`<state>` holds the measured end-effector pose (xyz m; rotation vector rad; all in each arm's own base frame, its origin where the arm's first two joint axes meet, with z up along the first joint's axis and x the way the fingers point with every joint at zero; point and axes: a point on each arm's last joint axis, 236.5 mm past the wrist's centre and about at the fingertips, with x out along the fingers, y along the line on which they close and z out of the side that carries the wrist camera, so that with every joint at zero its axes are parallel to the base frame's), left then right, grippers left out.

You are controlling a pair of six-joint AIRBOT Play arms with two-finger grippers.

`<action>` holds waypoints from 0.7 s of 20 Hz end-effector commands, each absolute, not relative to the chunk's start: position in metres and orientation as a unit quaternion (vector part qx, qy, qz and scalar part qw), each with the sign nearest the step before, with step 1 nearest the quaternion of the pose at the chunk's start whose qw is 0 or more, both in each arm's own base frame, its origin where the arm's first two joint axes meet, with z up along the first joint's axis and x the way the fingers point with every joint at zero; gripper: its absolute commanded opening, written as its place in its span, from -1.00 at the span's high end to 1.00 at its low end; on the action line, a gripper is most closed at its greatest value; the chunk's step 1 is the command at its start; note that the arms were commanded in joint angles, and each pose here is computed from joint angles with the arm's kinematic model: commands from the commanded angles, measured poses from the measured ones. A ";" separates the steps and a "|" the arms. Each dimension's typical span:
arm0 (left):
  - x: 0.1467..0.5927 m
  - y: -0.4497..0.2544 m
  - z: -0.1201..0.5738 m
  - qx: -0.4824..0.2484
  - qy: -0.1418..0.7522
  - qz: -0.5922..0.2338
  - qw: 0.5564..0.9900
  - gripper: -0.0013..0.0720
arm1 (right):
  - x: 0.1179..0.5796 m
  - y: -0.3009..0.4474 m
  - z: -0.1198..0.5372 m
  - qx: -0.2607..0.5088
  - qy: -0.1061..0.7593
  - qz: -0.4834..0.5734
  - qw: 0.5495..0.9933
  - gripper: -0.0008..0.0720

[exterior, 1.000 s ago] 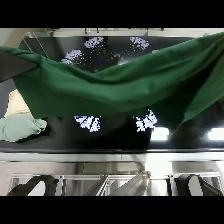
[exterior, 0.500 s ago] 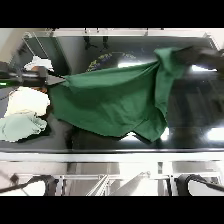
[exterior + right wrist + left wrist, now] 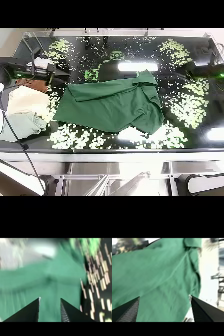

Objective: Fold the shirts.

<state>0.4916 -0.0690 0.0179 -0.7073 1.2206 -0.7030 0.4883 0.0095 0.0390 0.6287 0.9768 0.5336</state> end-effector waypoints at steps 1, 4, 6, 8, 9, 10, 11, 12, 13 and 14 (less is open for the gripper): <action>0.444 -0.014 -0.014 -0.274 0.658 -0.237 0.660 -0.96 | 0.381 -0.015 -0.006 0.331 0.594 0.183 0.710 0.16; 0.391 0.019 -0.058 -0.229 0.726 -0.158 0.629 -0.96 | 0.305 -0.013 -0.054 0.370 0.620 0.072 0.688 0.11; 0.368 0.020 -0.078 -0.227 0.744 -0.139 0.613 -0.96 | 0.272 0.005 -0.082 0.395 0.610 0.036 0.686 -0.61; 0.351 0.014 -0.093 -0.237 0.758 -0.137 0.592 -0.96 | 0.262 0.027 -0.099 0.419 0.592 0.042 0.687 -0.60; 0.347 0.012 -0.100 -0.241 0.760 -0.133 0.588 -0.96 | 0.263 0.038 -0.103 0.432 0.584 0.054 0.685 -0.60; 0.345 0.011 -0.107 -0.243 0.760 -0.129 0.589 -0.96 | 0.267 0.048 -0.104 0.442 0.577 0.065 0.683 -0.60; 0.345 0.011 -0.113 -0.245 0.758 -0.123 0.592 -0.96 | 0.274 0.055 -0.107 0.448 0.572 0.069 0.684 -0.60; 0.346 0.011 -0.119 -0.246 0.756 -0.119 0.594 -0.96 | 0.282 0.061 -0.111 0.451 0.565 0.070 0.687 -0.59; 0.345 0.011 -0.124 -0.248 0.756 -0.117 0.594 -0.96 | 0.288 0.067 -0.116 0.455 0.562 0.069 0.688 -0.59; 0.346 0.007 -0.128 -0.258 0.754 -0.118 0.592 -0.96 | 0.292 0.075 -0.120 0.459 0.561 0.071 0.685 -0.57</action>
